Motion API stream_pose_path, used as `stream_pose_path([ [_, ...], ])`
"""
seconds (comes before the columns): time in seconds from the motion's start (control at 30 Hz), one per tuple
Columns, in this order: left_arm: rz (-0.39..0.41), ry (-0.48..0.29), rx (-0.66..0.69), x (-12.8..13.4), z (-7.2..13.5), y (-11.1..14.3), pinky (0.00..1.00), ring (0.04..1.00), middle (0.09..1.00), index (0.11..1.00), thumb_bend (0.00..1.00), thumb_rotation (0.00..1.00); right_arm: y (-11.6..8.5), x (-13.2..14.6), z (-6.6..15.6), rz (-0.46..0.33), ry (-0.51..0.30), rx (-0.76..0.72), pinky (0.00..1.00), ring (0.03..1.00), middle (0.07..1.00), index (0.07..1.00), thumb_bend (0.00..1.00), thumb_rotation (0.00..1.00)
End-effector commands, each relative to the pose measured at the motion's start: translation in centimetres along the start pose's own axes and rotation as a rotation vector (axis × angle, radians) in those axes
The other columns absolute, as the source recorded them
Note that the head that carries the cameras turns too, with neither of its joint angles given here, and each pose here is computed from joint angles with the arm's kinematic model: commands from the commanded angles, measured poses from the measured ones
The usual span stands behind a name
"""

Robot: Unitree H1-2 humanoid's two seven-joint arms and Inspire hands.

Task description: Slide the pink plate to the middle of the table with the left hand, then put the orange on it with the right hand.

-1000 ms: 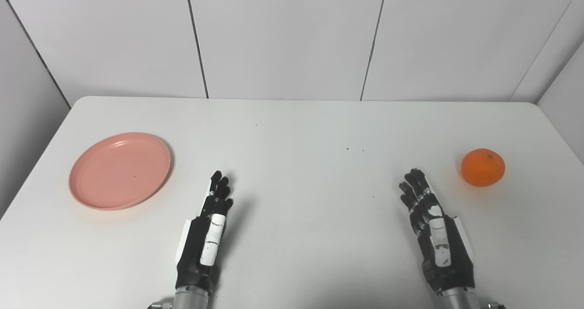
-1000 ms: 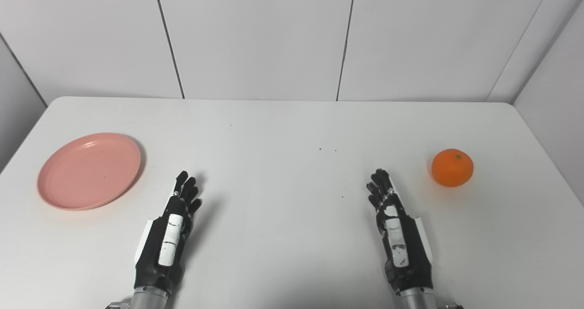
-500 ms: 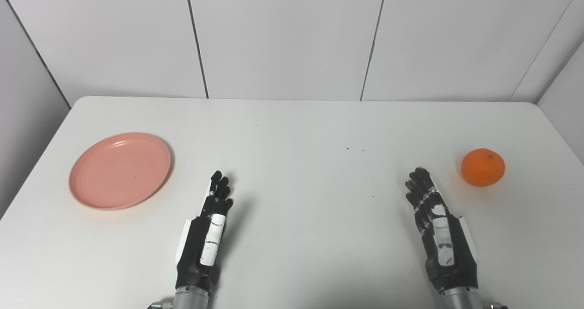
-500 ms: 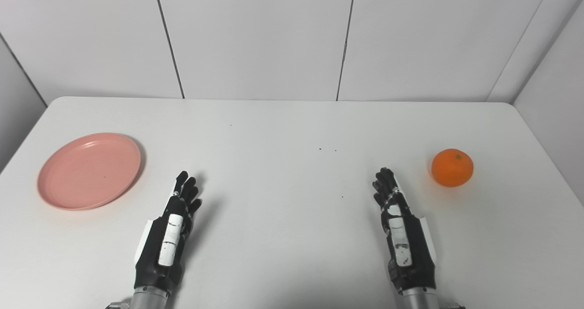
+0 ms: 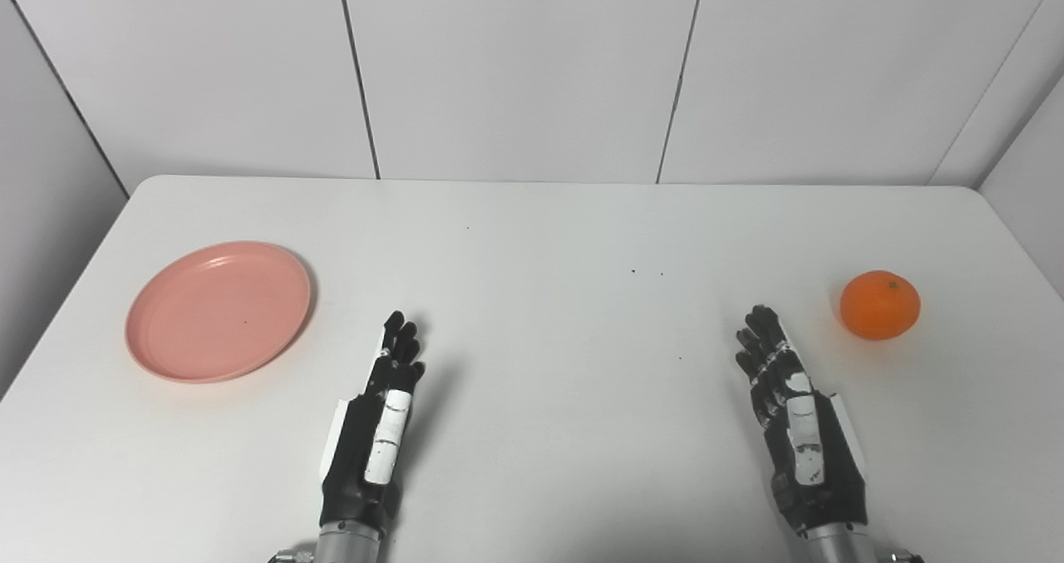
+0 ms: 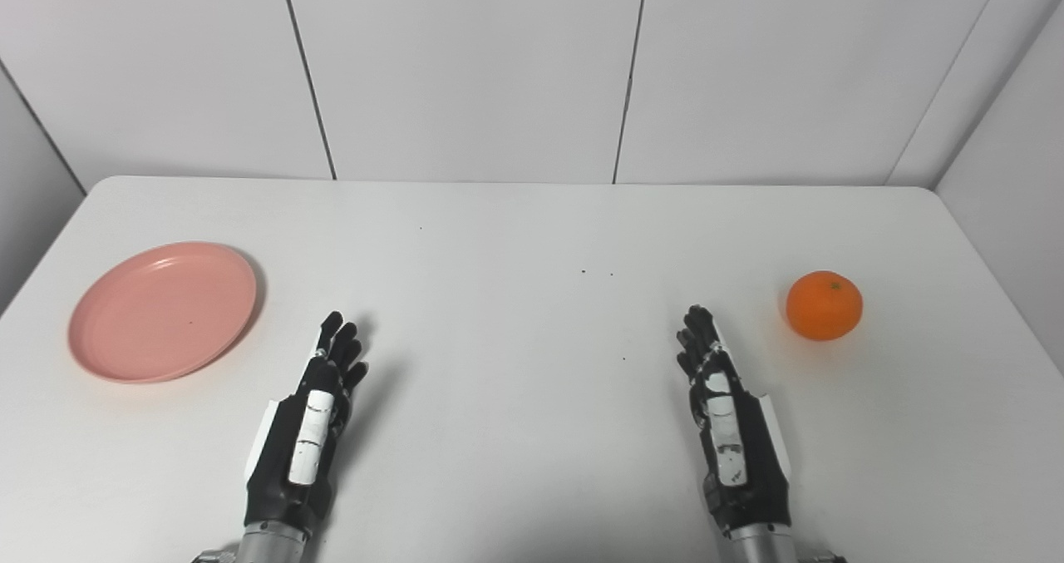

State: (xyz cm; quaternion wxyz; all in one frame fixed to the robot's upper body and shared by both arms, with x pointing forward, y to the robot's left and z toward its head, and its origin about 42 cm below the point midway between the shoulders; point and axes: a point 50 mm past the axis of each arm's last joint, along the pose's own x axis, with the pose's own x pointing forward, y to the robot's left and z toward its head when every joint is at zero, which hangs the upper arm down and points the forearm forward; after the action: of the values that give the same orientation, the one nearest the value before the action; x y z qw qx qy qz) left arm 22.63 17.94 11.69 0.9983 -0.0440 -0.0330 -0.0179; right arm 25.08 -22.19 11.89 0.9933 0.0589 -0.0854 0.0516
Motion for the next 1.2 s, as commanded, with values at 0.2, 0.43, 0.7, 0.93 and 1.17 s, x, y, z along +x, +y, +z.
stream_pose_path([
  [0.2, 0.071, 0.130, -0.005, -5.18, -2.30, 1.48, 1.00, 1.000, 1.000, 1.000, 0.82, 0.90, -0.31, -1.04, -1.38, 0.001, 0.060, 0.008, 1.00, 0.984, 0.978, 0.957, 0.88, 0.96],
  [0.43, 0.071, 0.124, -0.006, -5.22, -2.29, 1.41, 1.00, 1.000, 1.000, 1.000, 0.81, 0.91, -0.37, -1.07, -1.37, -0.002, 0.060, 0.005, 1.00, 0.978, 0.973, 0.953, 0.89, 0.95],
  [0.7, 0.083, 0.097, -0.016, -5.27, -2.32, 1.41, 1.00, 1.000, 1.000, 1.000, 0.75, 0.93, -0.40, -1.10, -1.35, -0.004, 0.068, 0.010, 1.00, 0.978, 0.970, 0.945, 0.88, 0.95],
  [0.93, 0.102, 0.084, -0.013, -5.26, -2.34, 1.42, 1.00, 1.000, 1.000, 1.000, 0.73, 0.94, -0.37, -1.13, -1.31, -0.001, 0.066, 0.010, 1.00, 0.981, 0.975, 0.953, 0.88, 0.94],
  [1.17, 0.119, 0.083, -0.013, -5.22, -2.37, 1.32, 1.00, 1.000, 1.000, 1.000, 0.71, 0.95, -0.36, -1.10, -1.27, 0.000, 0.069, 0.009, 1.00, 0.987, 0.979, 0.956, 0.88, 0.94],
])
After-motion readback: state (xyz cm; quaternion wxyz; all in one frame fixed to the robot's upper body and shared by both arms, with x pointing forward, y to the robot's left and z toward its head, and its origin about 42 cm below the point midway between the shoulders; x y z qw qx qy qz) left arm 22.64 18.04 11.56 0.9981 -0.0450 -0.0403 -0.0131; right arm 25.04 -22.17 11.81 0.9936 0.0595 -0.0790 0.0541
